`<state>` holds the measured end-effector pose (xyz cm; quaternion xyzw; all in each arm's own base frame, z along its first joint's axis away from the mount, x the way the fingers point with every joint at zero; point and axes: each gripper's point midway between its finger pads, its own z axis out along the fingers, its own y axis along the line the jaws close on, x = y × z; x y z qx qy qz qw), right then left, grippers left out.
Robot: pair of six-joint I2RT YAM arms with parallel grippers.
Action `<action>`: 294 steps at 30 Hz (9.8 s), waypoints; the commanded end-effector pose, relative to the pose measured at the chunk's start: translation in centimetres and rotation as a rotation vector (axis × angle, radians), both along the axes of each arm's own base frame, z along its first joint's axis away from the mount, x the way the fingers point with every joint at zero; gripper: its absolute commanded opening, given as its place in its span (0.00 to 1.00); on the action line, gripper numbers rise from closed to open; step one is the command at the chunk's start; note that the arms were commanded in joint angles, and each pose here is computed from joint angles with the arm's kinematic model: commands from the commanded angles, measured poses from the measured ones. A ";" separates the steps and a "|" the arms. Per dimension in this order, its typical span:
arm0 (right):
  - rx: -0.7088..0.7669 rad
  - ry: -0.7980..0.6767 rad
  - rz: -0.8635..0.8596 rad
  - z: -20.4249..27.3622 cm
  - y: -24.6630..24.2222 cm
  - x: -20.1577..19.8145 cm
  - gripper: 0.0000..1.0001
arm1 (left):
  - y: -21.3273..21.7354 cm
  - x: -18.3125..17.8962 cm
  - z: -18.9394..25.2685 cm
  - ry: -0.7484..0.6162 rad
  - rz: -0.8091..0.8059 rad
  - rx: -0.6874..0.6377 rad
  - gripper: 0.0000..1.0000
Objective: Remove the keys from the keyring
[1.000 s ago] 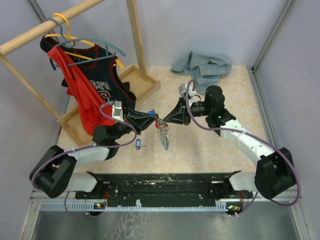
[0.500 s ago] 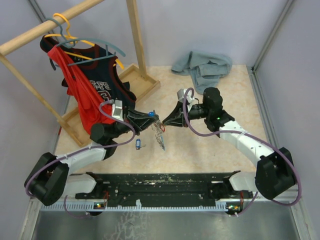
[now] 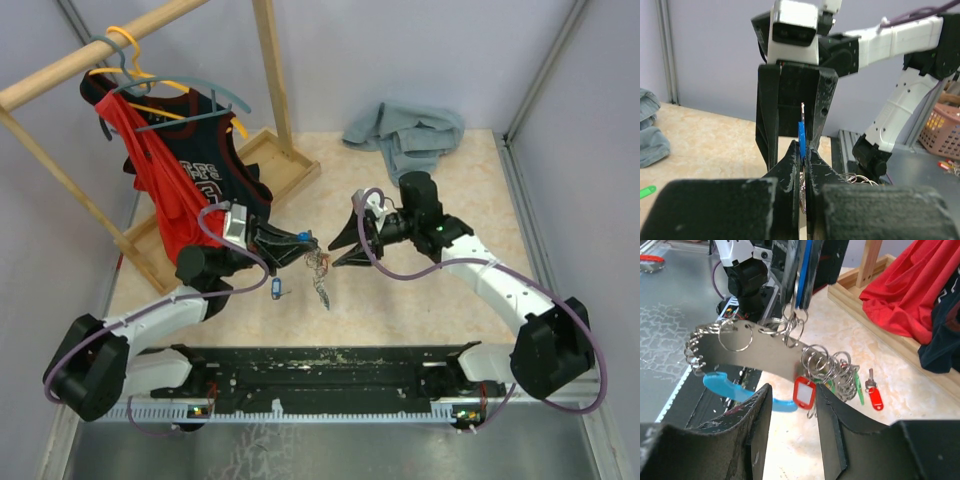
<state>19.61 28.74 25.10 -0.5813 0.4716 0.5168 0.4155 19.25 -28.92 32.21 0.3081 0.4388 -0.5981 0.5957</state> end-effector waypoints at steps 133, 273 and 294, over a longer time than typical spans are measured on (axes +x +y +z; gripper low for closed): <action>0.031 0.001 0.177 4.5 0.8 -3.7 0.00 | 1.3 -2.4 -2.5 -0.445 0.035 -0.015 0.00; -0.045 -0.058 0.092 7.3 3.5 -3.4 0.24 | -1.5 -2.0 -0.3 -0.269 -0.068 0.018 0.00; -0.045 -0.055 0.099 6.7 3.7 -3.4 0.00 | -1.2 -2.5 0.2 -0.277 -0.068 0.002 0.00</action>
